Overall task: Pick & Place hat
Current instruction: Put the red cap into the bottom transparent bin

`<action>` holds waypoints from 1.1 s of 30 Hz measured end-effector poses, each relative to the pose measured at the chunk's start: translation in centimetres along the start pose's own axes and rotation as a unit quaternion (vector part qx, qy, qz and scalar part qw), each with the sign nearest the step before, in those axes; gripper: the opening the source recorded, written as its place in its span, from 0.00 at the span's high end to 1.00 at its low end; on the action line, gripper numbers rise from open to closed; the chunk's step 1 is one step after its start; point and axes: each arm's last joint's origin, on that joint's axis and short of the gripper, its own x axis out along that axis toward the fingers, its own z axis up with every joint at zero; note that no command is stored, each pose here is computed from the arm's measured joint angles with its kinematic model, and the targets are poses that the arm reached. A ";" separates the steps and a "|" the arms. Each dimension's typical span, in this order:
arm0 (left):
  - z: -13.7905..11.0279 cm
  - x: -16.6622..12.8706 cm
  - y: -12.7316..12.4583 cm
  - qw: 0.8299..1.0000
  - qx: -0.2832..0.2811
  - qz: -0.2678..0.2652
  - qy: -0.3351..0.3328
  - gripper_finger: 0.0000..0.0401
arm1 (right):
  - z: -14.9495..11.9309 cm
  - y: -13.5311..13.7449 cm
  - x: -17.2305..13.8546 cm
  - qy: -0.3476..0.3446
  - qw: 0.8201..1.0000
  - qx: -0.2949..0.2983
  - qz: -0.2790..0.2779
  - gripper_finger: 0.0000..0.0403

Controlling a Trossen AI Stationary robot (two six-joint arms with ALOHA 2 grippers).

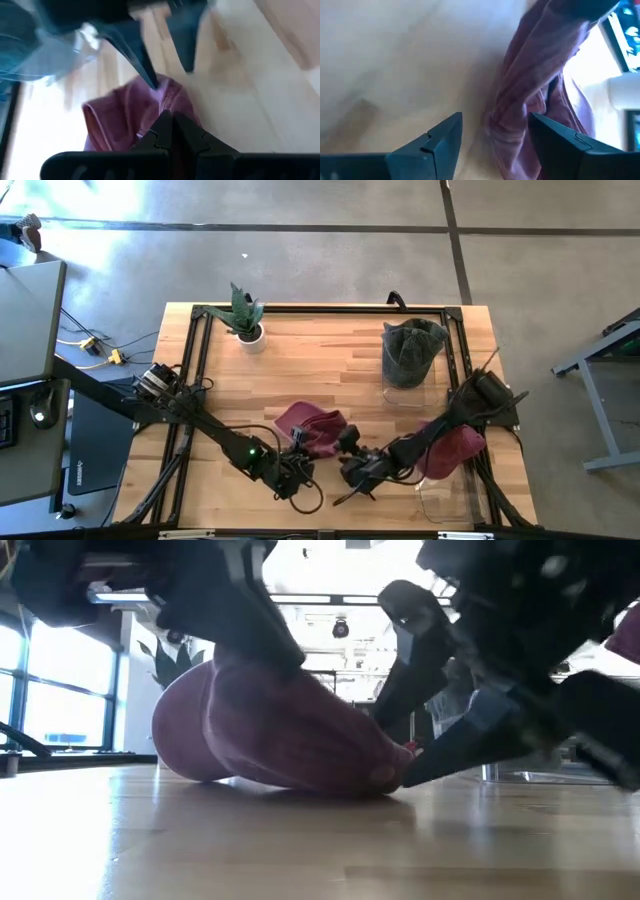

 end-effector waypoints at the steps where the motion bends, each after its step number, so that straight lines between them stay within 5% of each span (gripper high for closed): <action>1: 0.1 0.0 0.0 1.000 -0.004 0.007 -0.004 1.00 | -0.1 0.2 0.3 0.005 1.000 -0.001 -0.012 0.46; 9: 0.2 0.0 0.3 0.998 -0.027 0.053 -0.007 1.00 | -0.6 -0.8 1.5 0.018 0.998 0.055 -0.037 0.67; 16: 0.2 -0.6 0.3 0.999 0.020 0.044 -0.002 0.94 | -0.5 -0.8 1.5 -0.005 0.998 0.047 0.046 0.95; 25: -0.7 -2.5 0.6 0.993 0.081 0.021 0.081 0.58 | -0.1 -1.2 1.2 -0.048 0.985 0.057 0.158 0.87; 33: -2.0 -3.8 -0.1 0.987 0.063 0.029 0.141 0.52 | 0.2 -1.6 0.4 -0.053 0.984 0.054 0.160 0.94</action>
